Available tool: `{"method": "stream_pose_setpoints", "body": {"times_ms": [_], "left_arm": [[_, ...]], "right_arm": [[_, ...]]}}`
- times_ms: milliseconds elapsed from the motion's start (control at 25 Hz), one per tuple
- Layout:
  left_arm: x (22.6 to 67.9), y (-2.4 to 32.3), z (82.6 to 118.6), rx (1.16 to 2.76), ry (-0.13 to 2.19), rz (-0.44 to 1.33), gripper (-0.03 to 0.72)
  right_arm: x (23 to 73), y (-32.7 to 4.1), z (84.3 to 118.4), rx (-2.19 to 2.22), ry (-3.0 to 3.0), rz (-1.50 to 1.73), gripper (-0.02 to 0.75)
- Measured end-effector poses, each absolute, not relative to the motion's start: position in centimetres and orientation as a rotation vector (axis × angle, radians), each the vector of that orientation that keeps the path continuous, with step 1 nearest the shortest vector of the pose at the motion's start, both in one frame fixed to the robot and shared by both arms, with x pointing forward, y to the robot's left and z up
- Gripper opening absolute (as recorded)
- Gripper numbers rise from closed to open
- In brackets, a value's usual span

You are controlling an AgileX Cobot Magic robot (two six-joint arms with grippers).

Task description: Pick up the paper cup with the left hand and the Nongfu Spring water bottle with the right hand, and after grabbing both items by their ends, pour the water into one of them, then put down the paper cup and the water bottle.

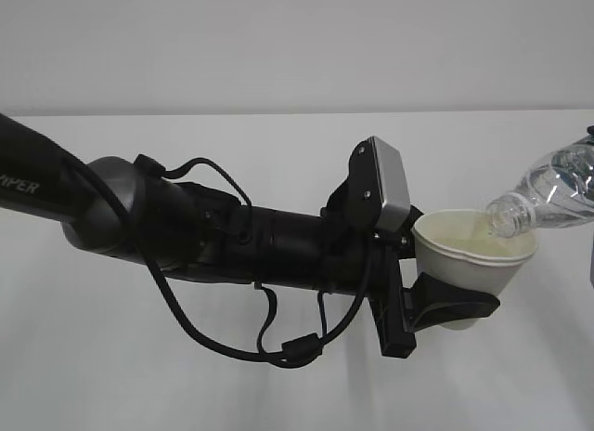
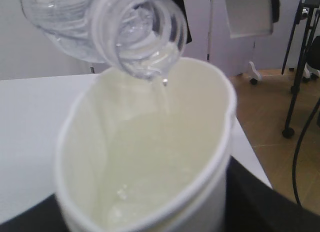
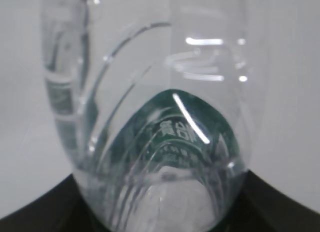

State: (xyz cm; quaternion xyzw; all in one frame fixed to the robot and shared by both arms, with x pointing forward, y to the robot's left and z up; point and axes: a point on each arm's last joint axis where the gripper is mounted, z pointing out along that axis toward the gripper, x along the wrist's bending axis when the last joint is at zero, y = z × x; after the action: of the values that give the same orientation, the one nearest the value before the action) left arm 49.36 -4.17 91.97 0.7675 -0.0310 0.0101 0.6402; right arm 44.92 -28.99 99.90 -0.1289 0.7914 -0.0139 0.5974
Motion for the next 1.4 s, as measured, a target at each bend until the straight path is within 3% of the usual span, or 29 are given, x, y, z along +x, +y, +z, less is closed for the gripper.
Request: {"method": "stream_pose_setpoints", "body": {"times_ms": [1400], "left_arm": [[49.28, -4.16, 91.91, 1.756, -0.082, 0.019, 0.425]], "right_arm": [[44.92, -28.99, 99.90, -0.301, 1.836, -0.033, 0.447]]}}
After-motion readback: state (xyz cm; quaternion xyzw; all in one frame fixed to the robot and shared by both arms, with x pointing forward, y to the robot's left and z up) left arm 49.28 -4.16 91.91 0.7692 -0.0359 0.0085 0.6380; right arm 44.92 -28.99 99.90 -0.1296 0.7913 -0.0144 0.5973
